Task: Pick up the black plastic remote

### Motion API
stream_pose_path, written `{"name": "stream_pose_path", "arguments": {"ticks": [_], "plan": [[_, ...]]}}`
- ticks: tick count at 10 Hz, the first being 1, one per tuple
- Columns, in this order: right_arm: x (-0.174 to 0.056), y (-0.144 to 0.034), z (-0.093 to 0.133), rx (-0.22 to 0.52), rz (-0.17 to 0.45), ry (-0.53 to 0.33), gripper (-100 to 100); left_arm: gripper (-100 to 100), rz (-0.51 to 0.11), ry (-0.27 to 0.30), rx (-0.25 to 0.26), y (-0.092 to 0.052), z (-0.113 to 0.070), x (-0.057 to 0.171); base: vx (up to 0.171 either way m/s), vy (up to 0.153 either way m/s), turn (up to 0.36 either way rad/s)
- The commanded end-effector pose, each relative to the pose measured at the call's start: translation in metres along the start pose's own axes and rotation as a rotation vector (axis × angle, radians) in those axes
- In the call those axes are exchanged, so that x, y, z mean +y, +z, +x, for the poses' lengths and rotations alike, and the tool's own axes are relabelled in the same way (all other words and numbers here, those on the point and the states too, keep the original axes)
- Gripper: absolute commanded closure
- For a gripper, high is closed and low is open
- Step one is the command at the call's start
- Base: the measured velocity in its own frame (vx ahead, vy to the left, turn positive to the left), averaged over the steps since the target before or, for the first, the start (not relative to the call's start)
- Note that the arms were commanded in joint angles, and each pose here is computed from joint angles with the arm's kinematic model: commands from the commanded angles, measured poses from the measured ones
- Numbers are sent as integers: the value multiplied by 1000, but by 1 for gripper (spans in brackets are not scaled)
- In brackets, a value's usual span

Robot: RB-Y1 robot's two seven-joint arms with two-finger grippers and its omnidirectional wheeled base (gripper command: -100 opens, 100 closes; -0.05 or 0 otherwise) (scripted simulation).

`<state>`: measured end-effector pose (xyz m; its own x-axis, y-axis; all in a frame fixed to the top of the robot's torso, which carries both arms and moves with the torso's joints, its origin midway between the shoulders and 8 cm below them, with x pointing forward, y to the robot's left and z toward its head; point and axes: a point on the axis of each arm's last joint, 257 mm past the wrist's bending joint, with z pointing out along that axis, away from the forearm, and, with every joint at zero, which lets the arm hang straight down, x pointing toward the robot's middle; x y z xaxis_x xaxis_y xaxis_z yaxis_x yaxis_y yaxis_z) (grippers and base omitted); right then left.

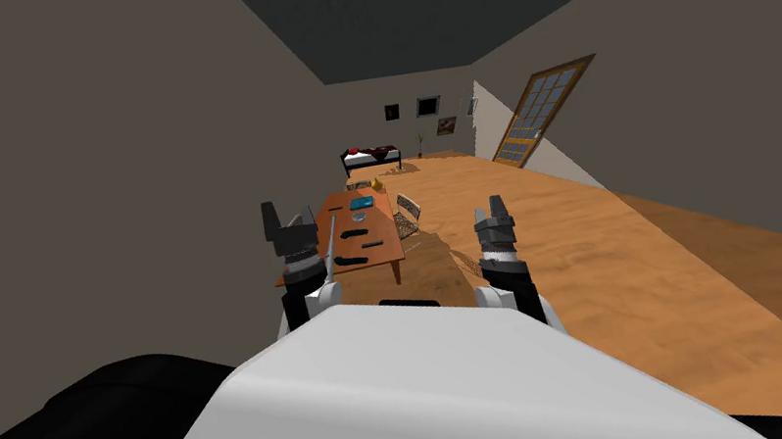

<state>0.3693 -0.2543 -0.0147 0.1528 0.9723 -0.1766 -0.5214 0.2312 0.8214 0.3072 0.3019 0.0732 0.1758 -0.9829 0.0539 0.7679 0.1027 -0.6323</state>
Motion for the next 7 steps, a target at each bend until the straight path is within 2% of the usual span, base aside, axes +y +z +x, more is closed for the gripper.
{"name": "stream_pose_path", "arguments": {"ticks": [1, 3, 7], "plan": [[0, 0, 0, 0, 0, 0, 0, -100, -40, -6, 33, 0, 2, 15, 5, -49, -133], [0, 0, 0, 0, 0, 0, 0, -100, -101, -17, 57, -1, 1, 38, 12, -84, -122], [0, 0, 0, 0, 0, 0, 0, -100, -281, -53, 73, -11, -11, 106, 44, -117, -172]]}}
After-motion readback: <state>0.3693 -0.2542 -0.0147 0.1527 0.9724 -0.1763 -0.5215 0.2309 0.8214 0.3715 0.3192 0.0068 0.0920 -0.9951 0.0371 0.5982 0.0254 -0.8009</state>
